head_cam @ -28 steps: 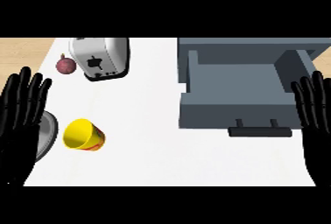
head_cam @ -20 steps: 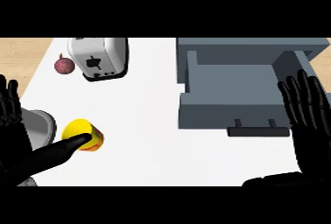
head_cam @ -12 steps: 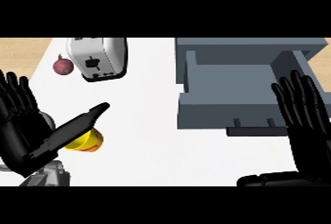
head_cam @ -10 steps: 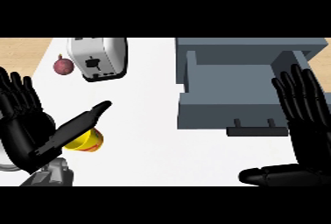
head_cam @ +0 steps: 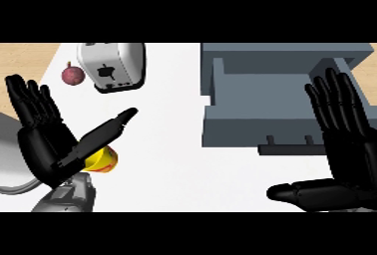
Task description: Pick up the cup, place it into the drawer and close the drawer
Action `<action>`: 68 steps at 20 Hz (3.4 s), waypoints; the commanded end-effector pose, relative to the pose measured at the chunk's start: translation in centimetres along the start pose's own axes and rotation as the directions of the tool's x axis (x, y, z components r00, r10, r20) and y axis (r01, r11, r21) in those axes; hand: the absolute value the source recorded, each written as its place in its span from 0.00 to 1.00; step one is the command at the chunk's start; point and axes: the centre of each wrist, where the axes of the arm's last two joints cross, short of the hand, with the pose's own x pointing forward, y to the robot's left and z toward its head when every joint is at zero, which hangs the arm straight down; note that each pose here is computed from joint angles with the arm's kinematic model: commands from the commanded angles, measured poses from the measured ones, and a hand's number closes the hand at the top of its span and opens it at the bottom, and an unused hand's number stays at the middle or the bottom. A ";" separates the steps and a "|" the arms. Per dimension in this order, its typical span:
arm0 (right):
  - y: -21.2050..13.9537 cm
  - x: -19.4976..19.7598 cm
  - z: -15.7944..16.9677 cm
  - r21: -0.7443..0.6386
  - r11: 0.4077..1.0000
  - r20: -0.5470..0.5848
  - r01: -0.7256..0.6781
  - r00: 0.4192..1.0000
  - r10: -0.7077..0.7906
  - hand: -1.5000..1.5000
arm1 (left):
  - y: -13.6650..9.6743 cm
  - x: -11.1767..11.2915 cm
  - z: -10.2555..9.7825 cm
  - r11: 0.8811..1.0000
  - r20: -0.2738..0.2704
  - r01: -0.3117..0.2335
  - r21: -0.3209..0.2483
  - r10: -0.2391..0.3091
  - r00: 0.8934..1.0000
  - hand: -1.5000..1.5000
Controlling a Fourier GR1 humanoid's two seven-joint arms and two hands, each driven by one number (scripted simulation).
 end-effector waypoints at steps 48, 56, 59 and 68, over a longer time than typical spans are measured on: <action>-2.3 4.6 -0.2 0.022 1.000 -0.004 -0.017 1.000 0.017 0.00 | 11.5 -17.0 6.7 0.974 -0.249 0.108 0.198 -0.057 0.967 0.00; -1.4 2.8 1.0 0.032 0.999 0.004 0.006 1.000 -0.006 0.00 | 11.0 -19.2 7.1 0.972 -0.258 0.143 0.188 -0.091 0.962 0.00; 0.3 1.1 0.7 0.045 0.999 0.002 0.016 1.000 -0.016 0.00 | 12.3 -21.1 9.8 0.972 -0.246 0.127 0.198 -0.076 0.966 0.00; -0.2 2.3 -1.2 0.009 1.000 0.001 0.012 1.000 -0.012 0.00 | 12.1 -22.1 7.9 0.984 -0.228 0.064 0.165 -0.025 0.973 0.00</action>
